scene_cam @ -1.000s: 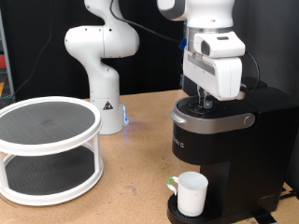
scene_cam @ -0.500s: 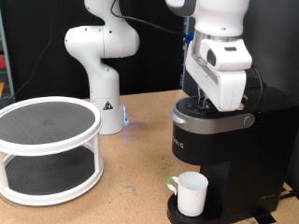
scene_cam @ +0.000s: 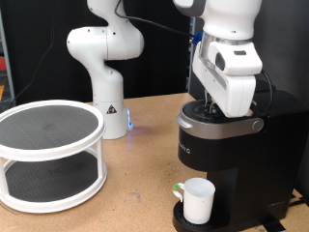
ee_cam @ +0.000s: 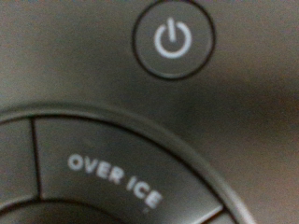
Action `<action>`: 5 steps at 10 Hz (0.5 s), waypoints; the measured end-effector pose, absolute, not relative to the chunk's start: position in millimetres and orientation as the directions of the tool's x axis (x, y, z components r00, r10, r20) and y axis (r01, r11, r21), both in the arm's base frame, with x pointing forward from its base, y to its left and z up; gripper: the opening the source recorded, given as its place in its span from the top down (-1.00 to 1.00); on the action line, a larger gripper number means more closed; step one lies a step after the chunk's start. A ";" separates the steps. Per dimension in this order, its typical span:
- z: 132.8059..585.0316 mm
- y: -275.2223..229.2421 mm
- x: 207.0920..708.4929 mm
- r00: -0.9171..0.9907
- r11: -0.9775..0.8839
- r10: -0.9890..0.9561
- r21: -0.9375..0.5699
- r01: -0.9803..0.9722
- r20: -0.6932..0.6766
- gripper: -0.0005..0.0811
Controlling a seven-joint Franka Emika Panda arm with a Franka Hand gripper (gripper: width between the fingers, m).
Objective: Make a cup of coffee with the keurig machine
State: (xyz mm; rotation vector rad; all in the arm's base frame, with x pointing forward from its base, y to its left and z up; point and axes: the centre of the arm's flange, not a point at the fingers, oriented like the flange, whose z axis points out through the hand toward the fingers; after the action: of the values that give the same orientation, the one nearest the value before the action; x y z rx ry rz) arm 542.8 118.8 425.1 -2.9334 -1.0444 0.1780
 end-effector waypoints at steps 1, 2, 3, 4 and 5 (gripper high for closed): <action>426.1 118.5 542.5 0.777 -0.781 0.624 -0.061 0.621 -0.077 0.97; 427.3 118.5 541.0 0.789 -0.788 0.614 -0.077 0.610 -0.028 0.97; 427.9 120.7 538.4 0.788 -0.782 0.615 -0.103 0.615 0.035 0.97; 429.0 121.4 533.7 0.778 -0.768 0.623 -0.129 0.628 0.077 0.97; 432.4 121.0 527.6 0.769 -0.755 0.630 -0.147 0.639 0.107 0.97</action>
State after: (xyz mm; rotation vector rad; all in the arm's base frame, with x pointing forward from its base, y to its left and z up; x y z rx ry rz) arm 527.6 121.0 432.4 -2.7881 -1.0089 -0.0762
